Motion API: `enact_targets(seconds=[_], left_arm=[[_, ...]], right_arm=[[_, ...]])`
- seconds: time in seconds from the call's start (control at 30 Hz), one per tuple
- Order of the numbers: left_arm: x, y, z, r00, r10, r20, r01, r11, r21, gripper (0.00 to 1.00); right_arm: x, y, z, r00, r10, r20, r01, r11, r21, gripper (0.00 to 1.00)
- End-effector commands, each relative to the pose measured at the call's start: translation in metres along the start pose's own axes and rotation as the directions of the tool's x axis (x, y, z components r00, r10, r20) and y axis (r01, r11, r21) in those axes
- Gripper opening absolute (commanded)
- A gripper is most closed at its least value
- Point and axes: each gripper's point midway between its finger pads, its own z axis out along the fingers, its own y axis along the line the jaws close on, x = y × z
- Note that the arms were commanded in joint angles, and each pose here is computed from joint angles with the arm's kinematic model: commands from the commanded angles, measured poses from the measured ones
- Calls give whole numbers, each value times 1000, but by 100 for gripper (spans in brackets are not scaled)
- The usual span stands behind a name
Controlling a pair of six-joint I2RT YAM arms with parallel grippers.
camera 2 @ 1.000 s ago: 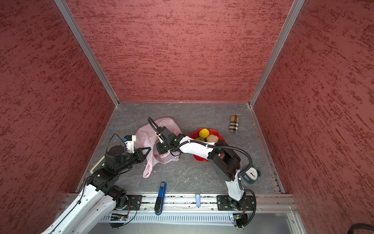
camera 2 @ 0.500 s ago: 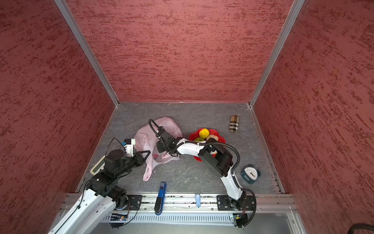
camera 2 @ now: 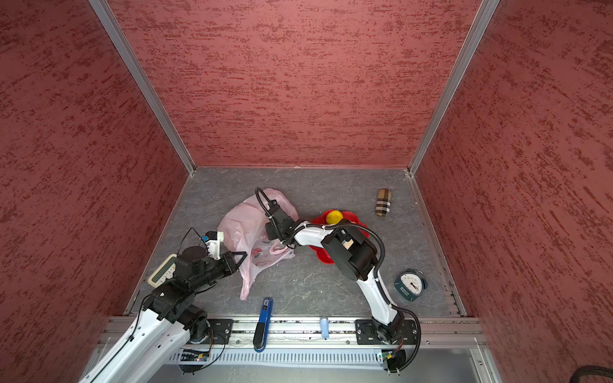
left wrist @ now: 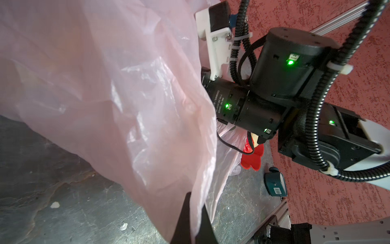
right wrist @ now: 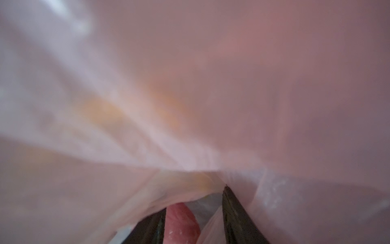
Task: Take fruits out of the plastic bag
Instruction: Pick up the fruit from the plastic bag.
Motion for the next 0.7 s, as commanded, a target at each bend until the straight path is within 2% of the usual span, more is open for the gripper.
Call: enact_targets(seconds=[0.0,0.4,0.67], left_arm=[[-2,-10,4,1000,9,-2,-9,999,44,0],[-12,-33,13,999,42,-14,-40,991,125,0],[-12,-41,19,997,64,-38,-57,986,156,0]], right_arm=[[-17,2,0,999,-22,39,22,1000,-1,49],[-31,6,16,997,-43,56,44,999,-25,50],[-34,-5,29,998,-24,50,24,1000,8,50]])
